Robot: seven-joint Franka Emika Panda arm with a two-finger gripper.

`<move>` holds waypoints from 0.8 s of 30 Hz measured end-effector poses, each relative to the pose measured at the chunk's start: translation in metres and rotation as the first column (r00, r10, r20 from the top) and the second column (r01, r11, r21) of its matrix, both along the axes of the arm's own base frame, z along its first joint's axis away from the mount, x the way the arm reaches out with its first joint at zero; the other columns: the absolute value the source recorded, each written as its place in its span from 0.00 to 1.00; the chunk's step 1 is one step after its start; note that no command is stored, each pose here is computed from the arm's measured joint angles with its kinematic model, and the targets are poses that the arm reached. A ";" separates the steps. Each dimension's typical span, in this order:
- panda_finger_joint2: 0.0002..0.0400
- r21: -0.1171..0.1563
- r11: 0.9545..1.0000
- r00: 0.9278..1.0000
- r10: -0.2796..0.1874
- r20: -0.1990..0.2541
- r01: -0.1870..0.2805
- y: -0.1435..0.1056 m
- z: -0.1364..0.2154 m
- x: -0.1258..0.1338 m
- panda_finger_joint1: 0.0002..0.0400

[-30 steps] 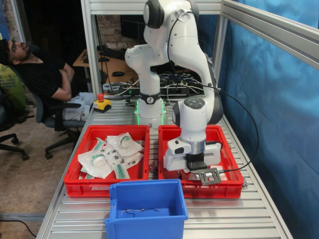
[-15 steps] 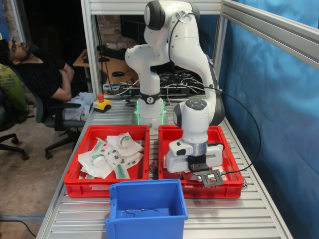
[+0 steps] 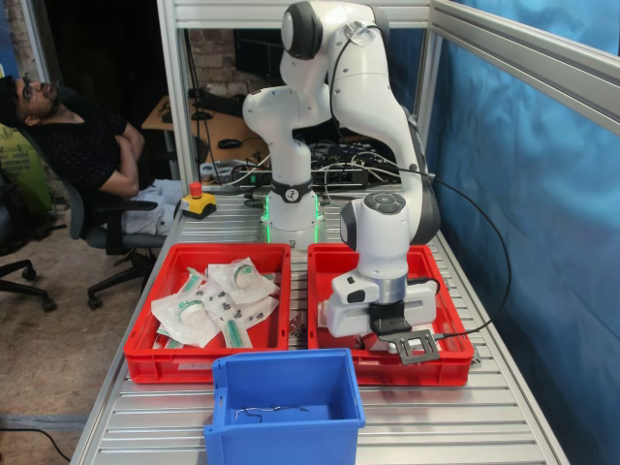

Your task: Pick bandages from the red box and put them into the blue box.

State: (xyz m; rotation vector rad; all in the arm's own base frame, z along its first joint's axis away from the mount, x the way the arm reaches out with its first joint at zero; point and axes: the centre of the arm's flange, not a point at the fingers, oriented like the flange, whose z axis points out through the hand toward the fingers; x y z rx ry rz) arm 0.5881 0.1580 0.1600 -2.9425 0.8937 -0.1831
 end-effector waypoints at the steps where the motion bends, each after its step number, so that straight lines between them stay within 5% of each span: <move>1: 0.85 0.000 1.000 1.000 0.001 0.000 -0.001 0.001 0.000 0.000 0.85; 2: 0.85 0.000 1.000 1.000 0.002 0.001 -0.002 0.001 0.000 0.000 0.85; 3: 0.73 0.000 1.000 1.000 0.004 0.001 -0.004 0.003 0.000 0.000 0.73; 7: 0.73 0.001 1.000 1.000 0.009 0.002 -0.009 0.006 0.000 0.000 0.73; 8: 0.60 0.001 1.000 1.000 0.010 0.002 -0.010 0.006 0.001 0.000 0.60; 11: 0.60 0.001 1.000 1.000 0.012 0.003 -0.012 0.007 0.001 0.000 0.60; 12: 0.48 0.002 1.000 1.000 0.012 0.004 -0.012 0.008 0.001 0.000 0.48; 16: 0.48 0.002 1.000 1.000 0.013 0.006 -0.014 0.009 0.002 0.000 0.48; 17: 0.35 0.002 1.000 1.000 0.013 0.006 -0.014 0.009 0.002 0.000 0.35; 21: 0.35 0.003 1.000 1.000 0.017 0.007 -0.017 0.011 0.002 0.000 0.35; 22: 0.23 0.003 1.000 1.000 0.017 0.007 -0.017 0.011 0.002 0.000 0.23; 24: 0.23 0.002 1.000 1.000 0.018 0.008 -0.018 0.011 0.002 0.000 0.23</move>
